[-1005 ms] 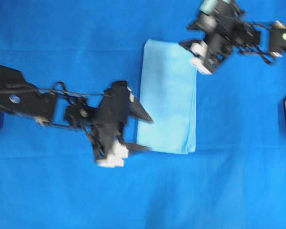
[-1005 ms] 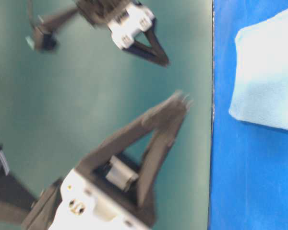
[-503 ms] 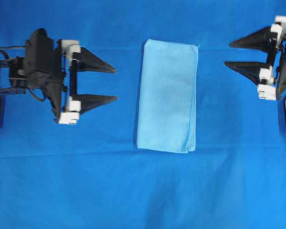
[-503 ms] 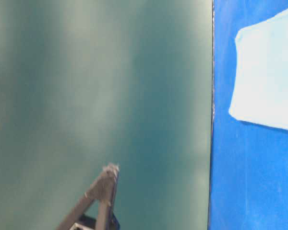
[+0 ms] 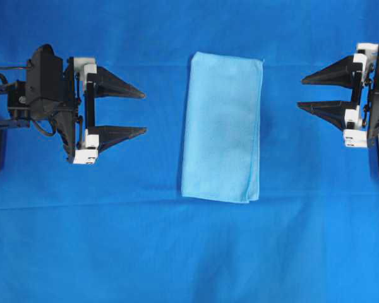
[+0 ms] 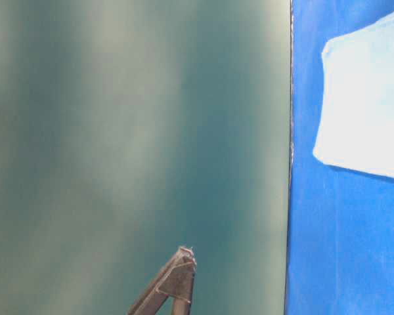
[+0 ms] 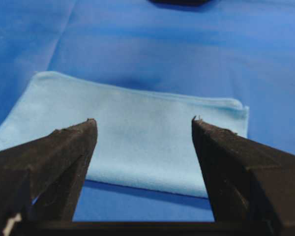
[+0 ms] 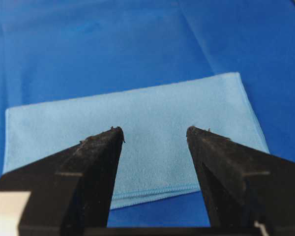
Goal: Fold the light blue towel.
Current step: 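Move both grippers to the strip's top corners and pinch them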
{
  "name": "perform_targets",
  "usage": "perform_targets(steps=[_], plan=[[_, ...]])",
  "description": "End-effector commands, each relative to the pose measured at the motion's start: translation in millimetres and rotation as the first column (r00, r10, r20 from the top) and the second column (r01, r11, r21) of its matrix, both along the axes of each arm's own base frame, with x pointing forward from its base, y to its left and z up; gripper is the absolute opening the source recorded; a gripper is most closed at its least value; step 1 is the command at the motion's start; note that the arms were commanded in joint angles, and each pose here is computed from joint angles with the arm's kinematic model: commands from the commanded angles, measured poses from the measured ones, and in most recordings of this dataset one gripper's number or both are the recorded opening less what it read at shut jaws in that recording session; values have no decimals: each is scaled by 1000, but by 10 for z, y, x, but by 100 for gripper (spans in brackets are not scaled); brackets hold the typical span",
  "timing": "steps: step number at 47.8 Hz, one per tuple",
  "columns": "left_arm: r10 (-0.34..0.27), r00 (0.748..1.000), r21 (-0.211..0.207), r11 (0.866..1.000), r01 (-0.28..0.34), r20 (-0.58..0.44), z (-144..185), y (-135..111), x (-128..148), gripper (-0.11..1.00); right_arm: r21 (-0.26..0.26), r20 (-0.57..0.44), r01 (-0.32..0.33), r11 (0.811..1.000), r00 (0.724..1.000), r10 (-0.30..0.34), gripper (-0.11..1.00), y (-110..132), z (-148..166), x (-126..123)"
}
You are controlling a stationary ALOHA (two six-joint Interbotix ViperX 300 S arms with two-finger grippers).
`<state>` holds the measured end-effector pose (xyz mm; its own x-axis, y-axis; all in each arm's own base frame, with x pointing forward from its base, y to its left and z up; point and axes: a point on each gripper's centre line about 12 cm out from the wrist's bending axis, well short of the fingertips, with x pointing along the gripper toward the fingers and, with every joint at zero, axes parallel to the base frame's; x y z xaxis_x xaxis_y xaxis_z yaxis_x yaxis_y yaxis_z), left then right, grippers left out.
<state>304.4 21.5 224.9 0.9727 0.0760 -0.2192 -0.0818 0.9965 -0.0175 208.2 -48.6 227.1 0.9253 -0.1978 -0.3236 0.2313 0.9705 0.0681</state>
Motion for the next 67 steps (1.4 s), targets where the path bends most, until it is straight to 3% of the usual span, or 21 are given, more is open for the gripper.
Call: perform_targets(steps=[1,7,12,20,24,39,45,57,67], plan=[[3,999,3,1000,-3,40,117,14,59,74,3,21,5,1000,1000,-5,60,-13,84,35],[24,999,4,1000,-25,40,127,90,159,74,5,-2,44,999,999,-44,59,-101,88,69],[68,998,10,998,-69,10,82,264,343,74,11,-72,128,992,989,-126,59,-294,19,123],[139,988,27,990,-138,-71,-103,597,620,74,24,-206,257,966,947,-246,59,-661,-216,203],[170,979,29,985,-168,-113,-223,761,753,74,25,-258,292,956,926,-276,59,-813,-316,272],[262,940,19,964,-264,-220,-766,1280,1019,74,24,-426,317,948,861,-277,59,-1231,-780,693],[278,926,15,959,-284,-254,-985,1406,1106,74,38,-458,314,949,849,-262,59,-1288,-945,797],[282,909,11,956,-293,-307,-1320,1508,1233,73,67,-513,314,947,825,-238,59,-1348,-1251,889],[290,899,-2,951,-308,-329,-1414,1539,1197,65,73,-535,330,941,809,-243,59,-1422,-1367,906]])
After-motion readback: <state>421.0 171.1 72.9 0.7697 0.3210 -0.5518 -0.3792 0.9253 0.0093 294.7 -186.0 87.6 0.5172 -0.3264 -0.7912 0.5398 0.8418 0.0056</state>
